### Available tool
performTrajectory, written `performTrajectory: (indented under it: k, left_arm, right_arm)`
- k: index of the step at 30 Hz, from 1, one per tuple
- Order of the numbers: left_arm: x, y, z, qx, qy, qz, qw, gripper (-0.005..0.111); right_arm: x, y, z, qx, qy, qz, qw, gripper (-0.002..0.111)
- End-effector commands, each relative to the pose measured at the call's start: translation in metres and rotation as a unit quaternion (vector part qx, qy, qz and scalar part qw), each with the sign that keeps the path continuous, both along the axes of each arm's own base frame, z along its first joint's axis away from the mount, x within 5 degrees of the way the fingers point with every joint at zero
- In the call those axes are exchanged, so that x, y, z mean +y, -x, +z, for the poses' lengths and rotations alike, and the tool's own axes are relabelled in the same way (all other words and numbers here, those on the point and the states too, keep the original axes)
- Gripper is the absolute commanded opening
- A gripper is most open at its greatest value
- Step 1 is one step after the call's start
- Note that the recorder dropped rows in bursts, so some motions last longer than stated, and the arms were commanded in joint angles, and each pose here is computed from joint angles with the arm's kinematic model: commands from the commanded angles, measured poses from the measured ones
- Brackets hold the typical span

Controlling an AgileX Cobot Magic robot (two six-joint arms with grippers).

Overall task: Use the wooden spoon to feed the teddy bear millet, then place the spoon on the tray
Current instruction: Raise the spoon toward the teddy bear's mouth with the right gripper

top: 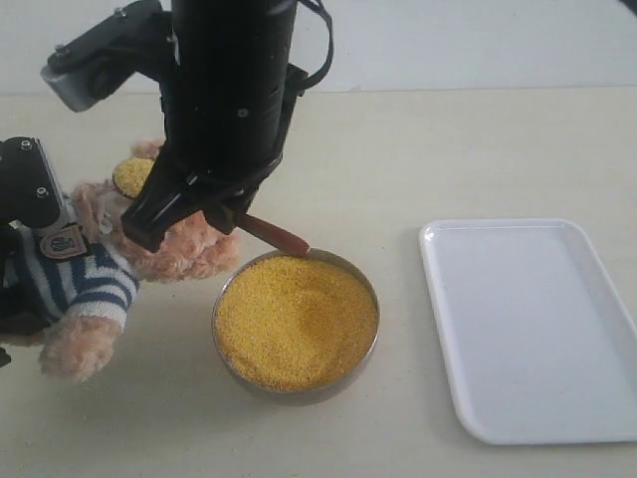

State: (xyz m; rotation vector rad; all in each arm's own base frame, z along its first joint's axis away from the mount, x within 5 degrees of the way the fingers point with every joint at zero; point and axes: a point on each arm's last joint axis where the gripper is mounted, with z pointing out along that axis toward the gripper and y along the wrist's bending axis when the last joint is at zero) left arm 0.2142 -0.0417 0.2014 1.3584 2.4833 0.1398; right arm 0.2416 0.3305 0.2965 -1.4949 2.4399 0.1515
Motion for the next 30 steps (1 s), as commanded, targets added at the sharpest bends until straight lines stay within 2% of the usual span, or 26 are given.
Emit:
performTrajectory:
  k: [1, 6, 13, 19, 26, 30]
  left_arm:
    - [-0.002, -0.001, 0.000, -0.008, 0.003, 0.000, 1.000, 0.004]
    - [-0.002, -0.001, 0.000, -0.009, 0.007, 0.003, 1.000, 0.004]
    - [-0.002, -0.001, 0.000, -0.009, 0.008, 0.003, 1.000, 0.004]
    - [-0.003, -0.001, 0.000, -0.009, 0.010, 0.005, 1.000, 0.004]
    - [-0.003, -0.001, 0.000, -0.011, 0.011, 0.005, 1.000, 0.004]
    - [-0.003, -0.002, 0.001, -0.017, 0.013, 0.006, 1.000, 0.004]
  right_arm:
    - [0.000, -0.008, -0.008, -0.022, 0.027, -0.011, 0.999, -0.001]
    - [0.002, -0.011, -0.011, -0.079, 0.070, -0.012, 0.994, -0.001]
    - [0.015, 0.002, -0.013, -0.133, 0.105, 0.024, 0.985, -0.001]
    - [0.029, 0.010, -0.019, -0.220, 0.158, 0.051, 0.961, -0.001]
    - [0.049, 0.020, -0.023, -0.337, 0.221, 0.106, 0.909, -0.001]
    - [0.050, 0.021, -0.023, -0.340, 0.223, 0.109, 0.907, -0.001]
